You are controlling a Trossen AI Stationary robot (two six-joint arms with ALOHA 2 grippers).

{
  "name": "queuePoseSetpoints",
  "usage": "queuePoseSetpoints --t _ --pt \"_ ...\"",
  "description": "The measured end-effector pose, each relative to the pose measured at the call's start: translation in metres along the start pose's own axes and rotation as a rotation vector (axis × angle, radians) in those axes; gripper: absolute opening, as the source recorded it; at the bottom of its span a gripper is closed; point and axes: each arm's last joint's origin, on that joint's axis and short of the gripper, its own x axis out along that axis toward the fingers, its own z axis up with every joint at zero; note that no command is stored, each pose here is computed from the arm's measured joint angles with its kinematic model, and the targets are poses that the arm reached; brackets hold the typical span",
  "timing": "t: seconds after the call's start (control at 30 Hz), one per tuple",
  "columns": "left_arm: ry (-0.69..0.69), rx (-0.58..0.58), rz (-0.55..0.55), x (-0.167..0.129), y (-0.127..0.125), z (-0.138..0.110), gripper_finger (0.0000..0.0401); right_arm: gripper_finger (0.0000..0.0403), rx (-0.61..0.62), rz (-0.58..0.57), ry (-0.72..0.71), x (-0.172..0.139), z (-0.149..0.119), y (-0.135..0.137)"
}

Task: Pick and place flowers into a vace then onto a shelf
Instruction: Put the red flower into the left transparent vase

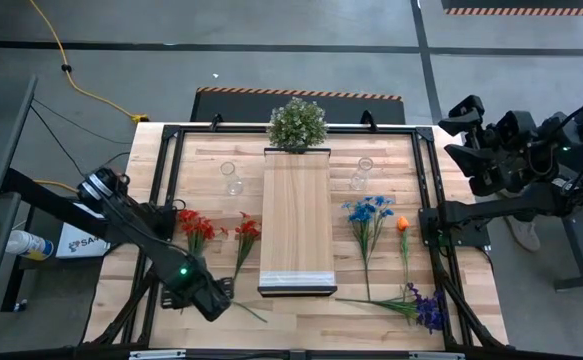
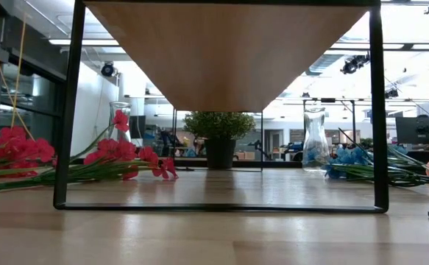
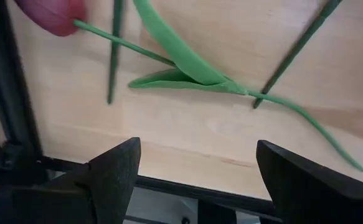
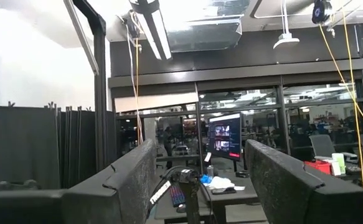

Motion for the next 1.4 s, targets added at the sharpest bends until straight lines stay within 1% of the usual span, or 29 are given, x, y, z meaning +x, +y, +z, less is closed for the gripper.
queuePoseSetpoints --t 0.13,0.27,0.43,0.6,0.73,0.8,0.9,1.0,1.2,1.4 --pt "0.060 -0.032 -0.047 0.001 -0.013 -0.002 0.0351 0.0236 -0.024 0.000 0.000 0.000 0.000 0.000" --pt "0.038 -0.050 -0.069 0.002 -0.016 0.001 0.0351 0.0236 -0.036 0.000 0.000 0.000 0.000 0.000" --pt "0.013 -0.072 -0.039 0.003 -0.014 0.003 0.0351 0.0236 -0.035 0.004 -0.001 0.000 0.000 0.000" --pt "-0.023 -0.100 0.004 0.015 -0.019 0.005 0.0351 0.0236 -0.035 0.026 0.001 -0.001 0.000 0.001" --pt "-0.037 -0.133 0.037 0.029 -0.028 0.008 0.0351 0.0236 -0.035 0.027 0.000 -0.001 0.000 0.001" --pt "-0.035 -0.150 0.034 0.034 -0.035 0.009 0.0351 0.0236 -0.035 0.027 0.000 -0.001 0.000 0.001" --pt "-0.013 -0.175 -0.006 0.034 -0.045 0.013 0.0351 0.0236 -0.036 0.027 -0.008 -0.001 0.001 0.001" --pt "-0.027 -0.204 -0.026 0.032 -0.052 0.019 0.0351 0.0236 -0.037 0.027 -0.008 -0.001 0.001 0.001" --pt "-0.049 -0.228 0.007 0.031 -0.053 0.026 0.0351 0.0236 -0.037 0.027 -0.008 -0.001 0.001 0.001" --pt "-0.040 -0.217 0.053 0.031 -0.047 0.023 0.0351 0.0236 -0.039 0.027 -0.007 -0.001 0.001 0.001"
